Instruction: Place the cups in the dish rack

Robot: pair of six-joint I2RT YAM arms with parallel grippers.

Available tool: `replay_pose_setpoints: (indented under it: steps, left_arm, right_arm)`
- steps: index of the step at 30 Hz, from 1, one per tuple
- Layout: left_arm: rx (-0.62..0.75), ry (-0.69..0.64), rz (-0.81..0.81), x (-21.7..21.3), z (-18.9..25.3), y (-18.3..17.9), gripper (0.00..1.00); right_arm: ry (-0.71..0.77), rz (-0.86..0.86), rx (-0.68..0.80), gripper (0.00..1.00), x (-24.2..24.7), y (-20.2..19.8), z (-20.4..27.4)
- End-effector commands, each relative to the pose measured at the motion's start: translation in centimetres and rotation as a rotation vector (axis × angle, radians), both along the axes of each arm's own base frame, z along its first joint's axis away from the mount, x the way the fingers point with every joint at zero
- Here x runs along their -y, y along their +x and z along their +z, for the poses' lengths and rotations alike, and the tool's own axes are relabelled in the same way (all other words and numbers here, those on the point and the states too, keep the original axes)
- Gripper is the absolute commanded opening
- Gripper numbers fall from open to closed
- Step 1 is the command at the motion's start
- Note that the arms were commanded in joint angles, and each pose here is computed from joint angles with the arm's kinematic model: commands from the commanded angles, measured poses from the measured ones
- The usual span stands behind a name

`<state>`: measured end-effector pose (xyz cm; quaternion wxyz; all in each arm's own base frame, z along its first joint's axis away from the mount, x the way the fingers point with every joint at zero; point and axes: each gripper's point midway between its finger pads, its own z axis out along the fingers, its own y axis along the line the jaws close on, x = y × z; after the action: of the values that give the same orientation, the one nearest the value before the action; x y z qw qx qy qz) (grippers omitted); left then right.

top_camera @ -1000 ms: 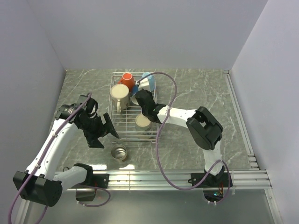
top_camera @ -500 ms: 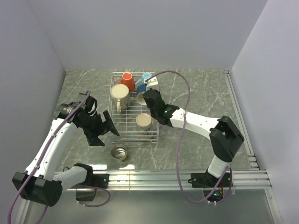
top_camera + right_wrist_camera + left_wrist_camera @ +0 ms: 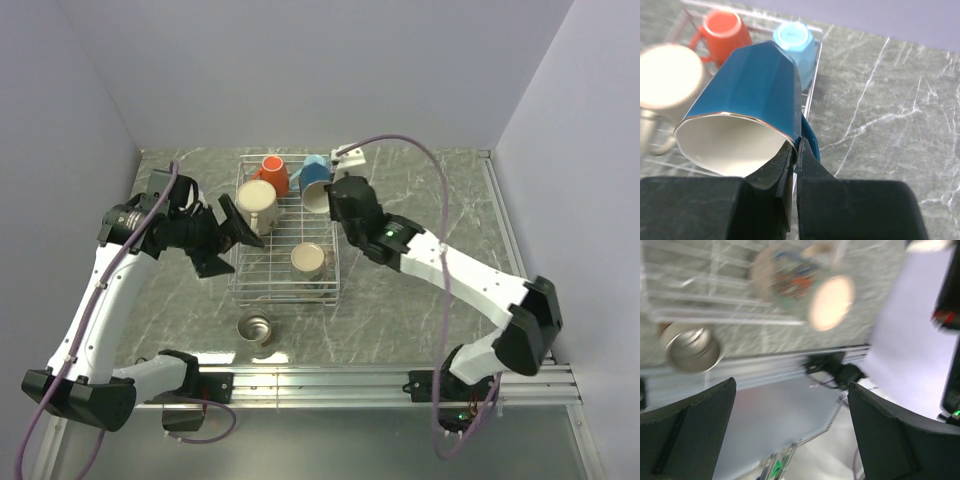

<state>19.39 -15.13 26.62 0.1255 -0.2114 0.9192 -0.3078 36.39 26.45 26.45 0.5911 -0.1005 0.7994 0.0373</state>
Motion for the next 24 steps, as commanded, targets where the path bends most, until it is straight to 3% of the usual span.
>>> replay_pose_setpoints:
  steps: [1, 11, 17, 24]
  left_arm:
    - [0.142, -0.146, 0.000, 2.1, 4.1, 3.1, 0.99]
    - [0.317, -0.440, 0.030, 5.8, 10.4, 11.3, 0.99]
    - [0.358, -0.479, 0.001, 6.9, 13.1, 13.9, 0.99]
    - [0.323, -0.502, -0.057, 9.4, 12.9, 13.7, 0.99]
  right_arm:
    - [0.261, 0.013, 0.168, 0.00, 1.3, -2.0, 11.7]
    - [0.354, 0.155, 0.110, 0.00, 0.9, -7.8, 14.3]
    - [0.368, 0.189, 0.078, 0.00, -0.4, -9.4, 13.9]
    - [0.383, 0.210, 0.083, 0.00, -1.5, -9.5, 14.3]
